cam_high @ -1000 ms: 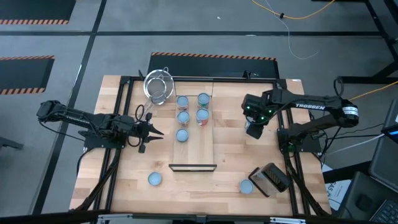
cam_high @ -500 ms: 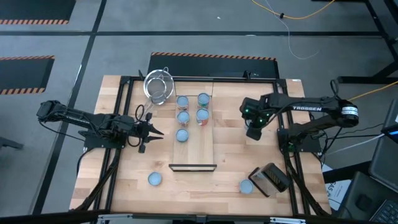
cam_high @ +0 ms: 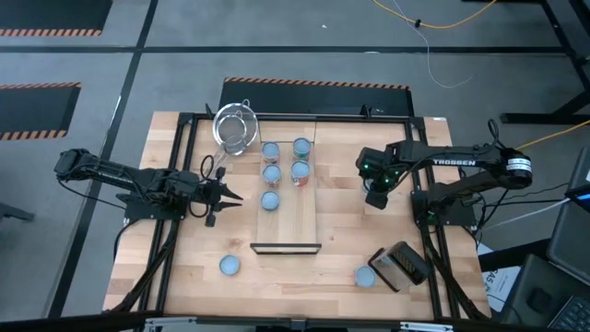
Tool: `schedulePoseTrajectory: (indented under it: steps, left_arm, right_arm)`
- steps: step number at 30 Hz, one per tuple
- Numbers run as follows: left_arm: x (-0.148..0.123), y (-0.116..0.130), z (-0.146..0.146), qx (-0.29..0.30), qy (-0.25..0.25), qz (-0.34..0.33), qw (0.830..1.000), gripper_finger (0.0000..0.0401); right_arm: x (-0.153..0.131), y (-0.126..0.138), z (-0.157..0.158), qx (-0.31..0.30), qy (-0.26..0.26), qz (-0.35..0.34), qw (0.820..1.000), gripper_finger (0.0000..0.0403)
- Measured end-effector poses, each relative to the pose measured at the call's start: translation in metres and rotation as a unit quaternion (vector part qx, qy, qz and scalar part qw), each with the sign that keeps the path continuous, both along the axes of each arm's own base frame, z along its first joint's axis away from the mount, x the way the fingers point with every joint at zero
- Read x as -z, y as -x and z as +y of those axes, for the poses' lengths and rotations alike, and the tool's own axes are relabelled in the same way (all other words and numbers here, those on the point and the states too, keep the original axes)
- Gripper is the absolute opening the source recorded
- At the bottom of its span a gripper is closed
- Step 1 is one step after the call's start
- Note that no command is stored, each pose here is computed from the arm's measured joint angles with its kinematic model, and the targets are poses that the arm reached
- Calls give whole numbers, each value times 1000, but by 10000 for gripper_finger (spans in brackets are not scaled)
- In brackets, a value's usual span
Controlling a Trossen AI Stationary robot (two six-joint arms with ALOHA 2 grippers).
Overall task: Pick and place cans onto a shelf
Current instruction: Put the canned mixed vegetables on the shelf
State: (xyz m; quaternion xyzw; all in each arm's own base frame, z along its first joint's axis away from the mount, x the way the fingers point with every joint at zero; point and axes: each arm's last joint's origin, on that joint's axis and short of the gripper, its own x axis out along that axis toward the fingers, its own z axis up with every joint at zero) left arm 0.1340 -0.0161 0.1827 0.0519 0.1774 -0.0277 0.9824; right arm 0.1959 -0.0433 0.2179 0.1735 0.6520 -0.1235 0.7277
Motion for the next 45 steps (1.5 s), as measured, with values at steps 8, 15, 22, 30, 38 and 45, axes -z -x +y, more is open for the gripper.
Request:
schedulePoseTrajectory:
  steps: [8, 15, 22, 30, 38, 45]
  left_arm:
    - [0, 0, 0, 0, 0, 0, 1000, 70]
    - [0, 0, 0, 0, 0, 0, 1000, 70]
    - [0, 0, 0, 0, 0, 0, 1000, 70]
    - [0, 0, 0, 0, 0, 0, 1000, 70]
    - [0, 0, 0, 0, 0, 0, 1000, 70]
    - [0, 0, 0, 0, 0, 0, 1000, 70]
  right_arm:
    - [-1, -1, 0, -2, 0, 0, 1000, 80]
    - [-13, -7, -2, -16, 9, -22, 1000, 80]
    - [-13, -6, -2, -24, 10, -20, 999, 80]
    - [-13, -6, -4, -21, 47, -12, 999, 81]
    - [-13, -6, -4, -21, 47, -12, 999, 81]
    - [-13, -6, -4, -21, 47, -12, 999, 81]
